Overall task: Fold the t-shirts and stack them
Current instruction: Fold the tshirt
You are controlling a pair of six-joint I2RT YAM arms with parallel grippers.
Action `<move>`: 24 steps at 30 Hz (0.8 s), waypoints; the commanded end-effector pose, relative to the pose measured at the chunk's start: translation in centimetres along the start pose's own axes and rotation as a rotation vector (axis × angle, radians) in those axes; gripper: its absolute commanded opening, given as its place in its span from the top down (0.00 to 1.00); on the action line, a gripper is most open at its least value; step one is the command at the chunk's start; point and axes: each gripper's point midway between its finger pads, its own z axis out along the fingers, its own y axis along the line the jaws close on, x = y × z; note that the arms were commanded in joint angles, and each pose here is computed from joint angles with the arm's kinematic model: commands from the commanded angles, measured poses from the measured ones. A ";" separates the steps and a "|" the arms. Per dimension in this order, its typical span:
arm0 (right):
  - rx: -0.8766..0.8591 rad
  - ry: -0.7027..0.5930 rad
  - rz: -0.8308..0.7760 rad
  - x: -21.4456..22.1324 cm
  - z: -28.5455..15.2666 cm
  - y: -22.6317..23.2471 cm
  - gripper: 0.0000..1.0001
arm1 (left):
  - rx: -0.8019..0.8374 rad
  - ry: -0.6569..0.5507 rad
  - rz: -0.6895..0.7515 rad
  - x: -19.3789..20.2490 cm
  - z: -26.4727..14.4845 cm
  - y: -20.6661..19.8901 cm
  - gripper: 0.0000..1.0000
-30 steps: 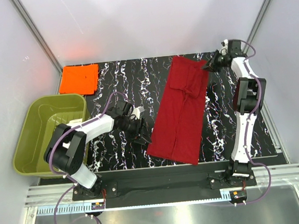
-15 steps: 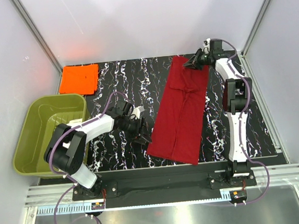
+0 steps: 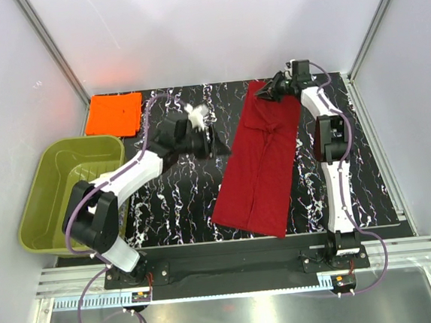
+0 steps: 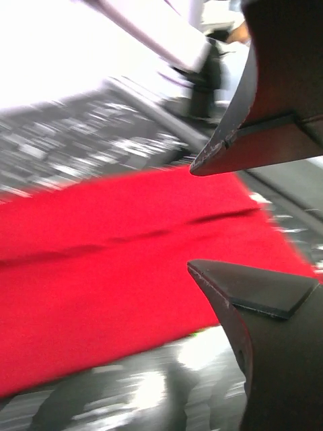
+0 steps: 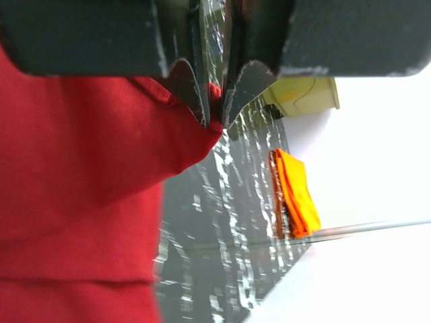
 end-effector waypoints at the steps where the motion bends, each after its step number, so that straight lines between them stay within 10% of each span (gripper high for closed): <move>1: -0.080 0.003 -0.044 0.5 1.0 4.5 0.83 | 0.040 -0.281 0.124 -9.2 0.4 -3.3 0.43; 6: -0.114 0.012 0.010 1.9 2.7 6.2 0.73 | 0.005 -0.360 0.118 -13.7 1.6 -3.1 0.43; 12: -0.098 0.007 -0.084 1.4 -0.2 8.5 0.37 | -0.021 -0.423 0.111 -16.2 1.1 -1.4 0.41; 24: 0.262 -0.015 -0.269 2.0 -8.6 0.6 0.29 | 0.059 -0.453 0.113 -21.0 5.2 0.5 0.39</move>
